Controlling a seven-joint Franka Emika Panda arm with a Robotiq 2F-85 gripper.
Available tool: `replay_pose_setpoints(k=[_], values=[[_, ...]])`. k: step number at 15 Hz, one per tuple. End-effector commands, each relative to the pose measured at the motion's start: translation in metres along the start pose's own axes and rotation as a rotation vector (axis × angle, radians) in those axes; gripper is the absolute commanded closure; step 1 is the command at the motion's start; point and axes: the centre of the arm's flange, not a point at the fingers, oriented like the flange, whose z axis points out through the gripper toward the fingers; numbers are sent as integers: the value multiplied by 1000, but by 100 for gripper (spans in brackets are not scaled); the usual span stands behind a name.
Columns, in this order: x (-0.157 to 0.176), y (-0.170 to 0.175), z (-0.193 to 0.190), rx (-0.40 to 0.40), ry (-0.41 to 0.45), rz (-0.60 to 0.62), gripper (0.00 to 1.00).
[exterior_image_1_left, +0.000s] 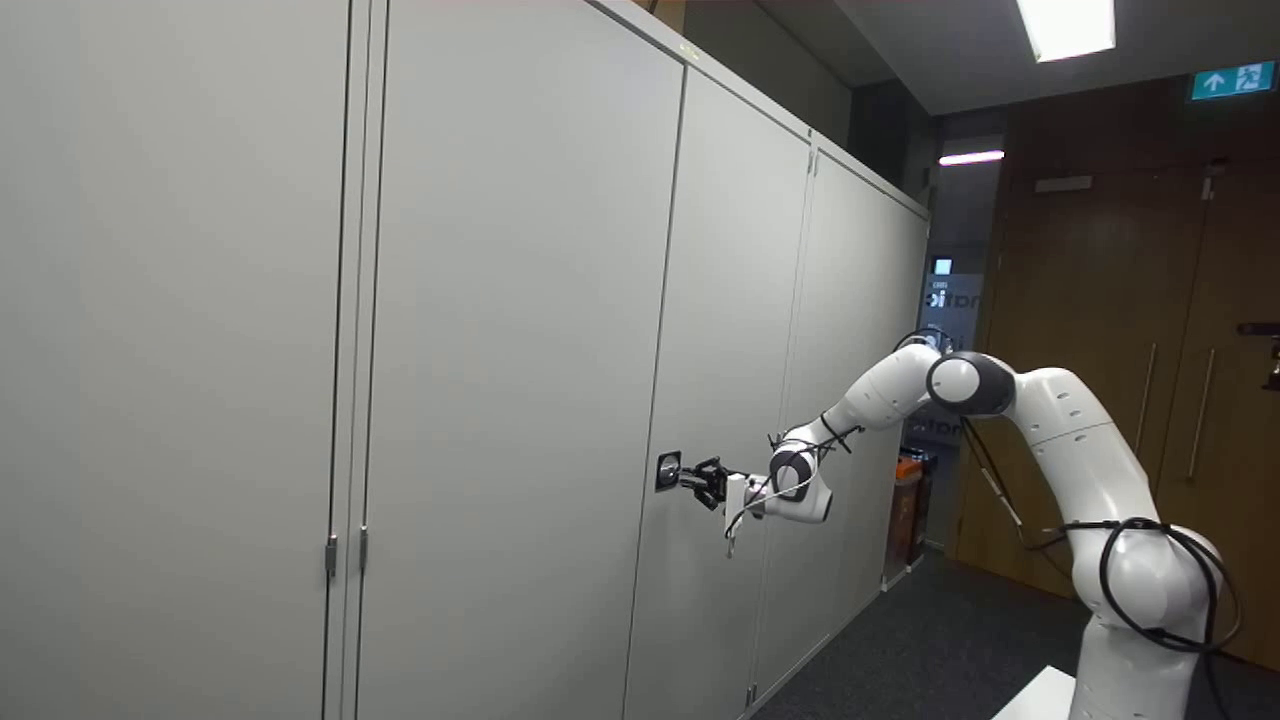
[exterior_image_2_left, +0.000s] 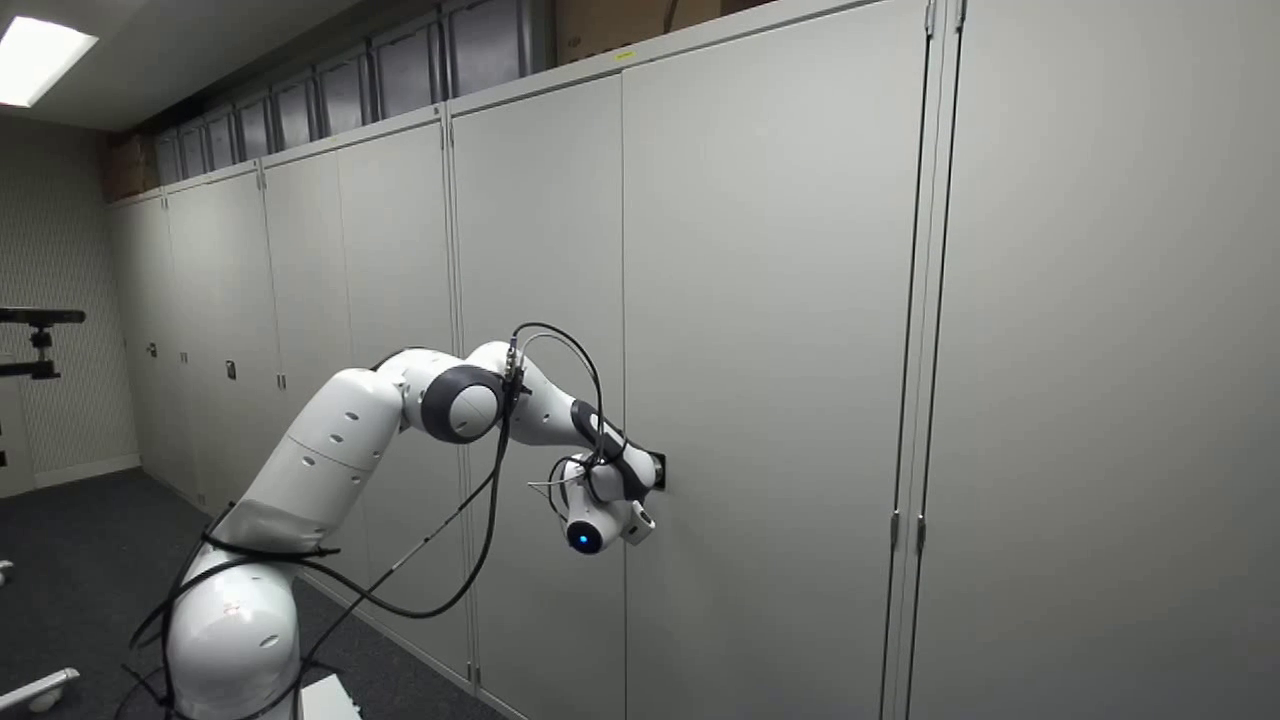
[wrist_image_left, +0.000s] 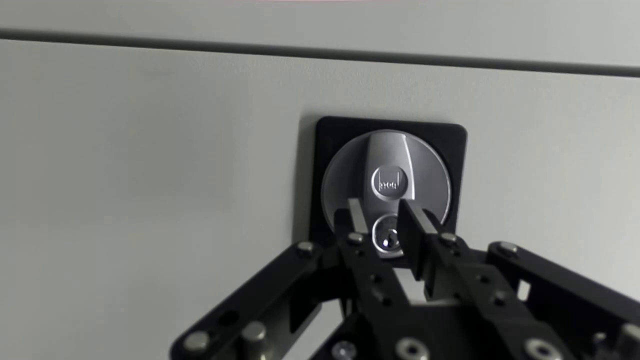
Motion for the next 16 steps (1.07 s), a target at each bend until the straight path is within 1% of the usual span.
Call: replay_pose_setpoints(k=[1,2,3,4,7,11,12,16], values=[[-15,-1,14,13,27,-32,49],[-15,-1,15,15,27,-34,45],[-15,-1,16,19,28,-39,36],[-15,0,18,22,29,-43,29],[-15,0,19,30,31,-52,24],[-15,-3,23,40,38,-50,31],[-15,-5,23,42,39,-48,29],[-16,-10,24,44,39,-41,29]])
